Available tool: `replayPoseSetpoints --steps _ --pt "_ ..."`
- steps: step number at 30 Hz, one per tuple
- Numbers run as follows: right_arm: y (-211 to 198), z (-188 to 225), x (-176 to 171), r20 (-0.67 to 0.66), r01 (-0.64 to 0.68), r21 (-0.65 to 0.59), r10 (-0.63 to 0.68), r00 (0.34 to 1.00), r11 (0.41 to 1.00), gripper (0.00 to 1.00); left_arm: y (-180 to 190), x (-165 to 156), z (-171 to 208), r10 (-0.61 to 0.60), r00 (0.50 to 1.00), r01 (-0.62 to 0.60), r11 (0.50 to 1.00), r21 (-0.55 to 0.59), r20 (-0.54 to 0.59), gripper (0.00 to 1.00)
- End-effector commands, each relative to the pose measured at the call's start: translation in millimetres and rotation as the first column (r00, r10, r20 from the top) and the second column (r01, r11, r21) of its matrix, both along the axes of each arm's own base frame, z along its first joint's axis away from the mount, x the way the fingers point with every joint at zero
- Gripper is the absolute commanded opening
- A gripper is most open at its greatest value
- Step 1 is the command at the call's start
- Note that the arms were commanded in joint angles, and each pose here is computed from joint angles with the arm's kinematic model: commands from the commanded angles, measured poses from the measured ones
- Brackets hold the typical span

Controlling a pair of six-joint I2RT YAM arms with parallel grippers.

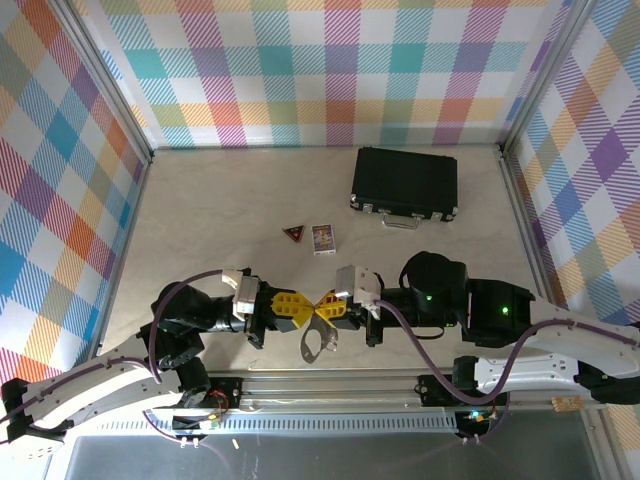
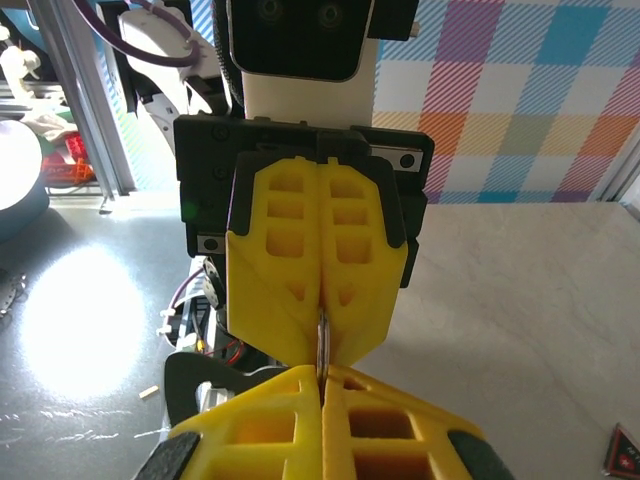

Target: Put the keys on the keyring

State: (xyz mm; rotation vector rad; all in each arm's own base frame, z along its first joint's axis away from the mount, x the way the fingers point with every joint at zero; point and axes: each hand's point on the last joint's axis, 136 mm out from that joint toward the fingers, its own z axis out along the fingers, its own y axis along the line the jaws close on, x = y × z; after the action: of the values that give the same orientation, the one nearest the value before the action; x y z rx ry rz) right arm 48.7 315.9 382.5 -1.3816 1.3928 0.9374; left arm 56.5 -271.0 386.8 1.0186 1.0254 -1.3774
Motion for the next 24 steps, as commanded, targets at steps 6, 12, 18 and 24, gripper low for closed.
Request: replayPoseSetpoints --steps 6,12,18,24 --pt "-4.5 -4.0 8.4 0.053 0.048 -0.093 -0.043 0.998 0.994 0.00 5.0 7.6 -12.7 0.091 0.994 -0.098 0.988 0.119 0.066 0.10" --pt "-1.5 -23.4 15.6 0.076 0.081 -0.242 -0.064 0.995 0.967 0.00 4.6 16.1 -28.2 0.132 0.985 -0.155 0.956 0.248 0.108 0.14" --pt "3.5 -27.4 14.5 0.071 0.068 -0.274 -0.050 0.996 0.959 0.00 3.1 17.2 -31.6 0.131 0.984 -0.158 0.951 0.266 0.120 0.00" --pt "0.5 -18.4 8.8 0.037 0.053 -0.194 -0.046 0.998 0.980 0.14 8.8 9.4 -16.5 0.115 0.988 -0.132 0.976 0.175 0.108 0.00"
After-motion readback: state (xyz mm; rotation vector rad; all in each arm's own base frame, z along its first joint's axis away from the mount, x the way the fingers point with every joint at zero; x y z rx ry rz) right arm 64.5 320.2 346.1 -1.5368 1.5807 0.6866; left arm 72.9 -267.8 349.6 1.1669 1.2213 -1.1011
